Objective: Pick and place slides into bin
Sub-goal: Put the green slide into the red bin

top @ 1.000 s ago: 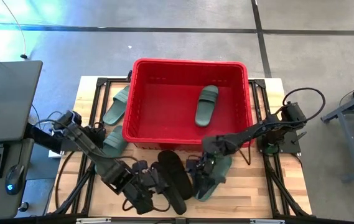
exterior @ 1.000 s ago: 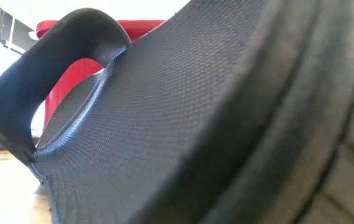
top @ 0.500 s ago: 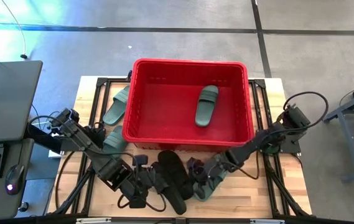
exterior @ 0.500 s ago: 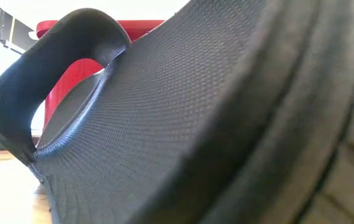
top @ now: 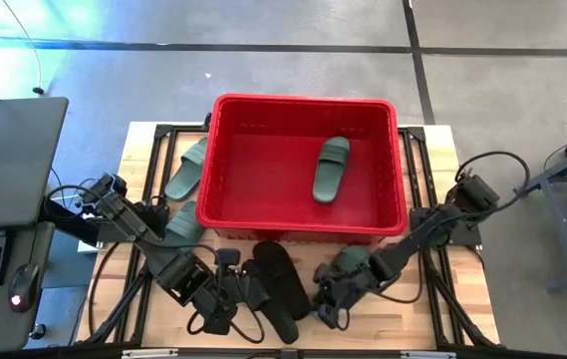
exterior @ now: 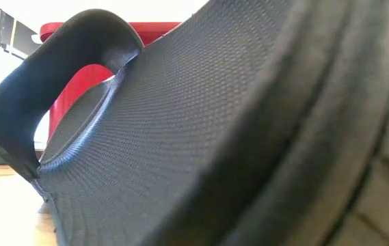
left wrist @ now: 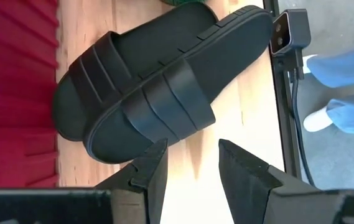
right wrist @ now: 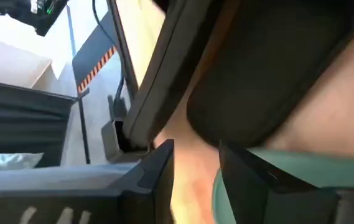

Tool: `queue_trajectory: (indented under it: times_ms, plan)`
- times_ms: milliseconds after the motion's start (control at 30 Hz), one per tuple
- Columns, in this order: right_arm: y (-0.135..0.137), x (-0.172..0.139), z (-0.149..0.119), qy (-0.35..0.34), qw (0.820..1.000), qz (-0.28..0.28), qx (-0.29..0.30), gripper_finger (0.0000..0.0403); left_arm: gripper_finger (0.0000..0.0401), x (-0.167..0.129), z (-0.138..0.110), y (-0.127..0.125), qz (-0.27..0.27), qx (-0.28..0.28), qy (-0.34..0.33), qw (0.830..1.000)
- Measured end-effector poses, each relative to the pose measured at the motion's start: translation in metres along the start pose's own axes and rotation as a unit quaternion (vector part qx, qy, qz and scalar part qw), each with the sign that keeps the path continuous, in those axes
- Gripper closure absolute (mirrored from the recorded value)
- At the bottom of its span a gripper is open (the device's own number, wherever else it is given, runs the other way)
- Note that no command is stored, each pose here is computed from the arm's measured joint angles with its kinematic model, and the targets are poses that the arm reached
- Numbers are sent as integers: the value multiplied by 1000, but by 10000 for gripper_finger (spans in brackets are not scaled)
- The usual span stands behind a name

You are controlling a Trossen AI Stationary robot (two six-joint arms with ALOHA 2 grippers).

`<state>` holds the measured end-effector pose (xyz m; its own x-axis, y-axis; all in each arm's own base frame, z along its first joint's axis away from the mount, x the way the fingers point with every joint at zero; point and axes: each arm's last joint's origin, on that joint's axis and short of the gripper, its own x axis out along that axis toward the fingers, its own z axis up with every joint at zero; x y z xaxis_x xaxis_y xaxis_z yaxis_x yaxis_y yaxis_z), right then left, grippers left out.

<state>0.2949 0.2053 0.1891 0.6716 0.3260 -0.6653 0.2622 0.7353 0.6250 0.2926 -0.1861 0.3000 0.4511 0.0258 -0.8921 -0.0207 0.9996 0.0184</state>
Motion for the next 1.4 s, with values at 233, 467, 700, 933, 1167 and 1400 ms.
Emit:
queue_trajectory:
  times_ms: [233, 467, 700, 933, 1167, 1400]
  plan:
    - [-3, -2, -14, 68, 998, -16, -3, 311, 274, 0, 0, 0, 5, 3, -3, 1000]
    - [3, -1, -12, 69, 997, 21, 2, 317, 274, 0, 0, 1, 14, 3, -8, 1000]
    - [5, -1, -9, 92, 994, 50, -9, 327, 274, 0, 0, 1, 15, 3, -9, 1000]
    - [4, -1, -7, 81, 996, 44, -8, 327, 274, 0, 0, 1, 15, 3, -9, 1000]
    - [-3, 0, -2, 125, 991, 40, 14, 328, 274, 0, 0, 1, 15, 3, -9, 1000]
    - [15, -28, 16, 177, 978, -102, -38, 340, 274, 0, 0, 1, 17, 3, -10, 1000]
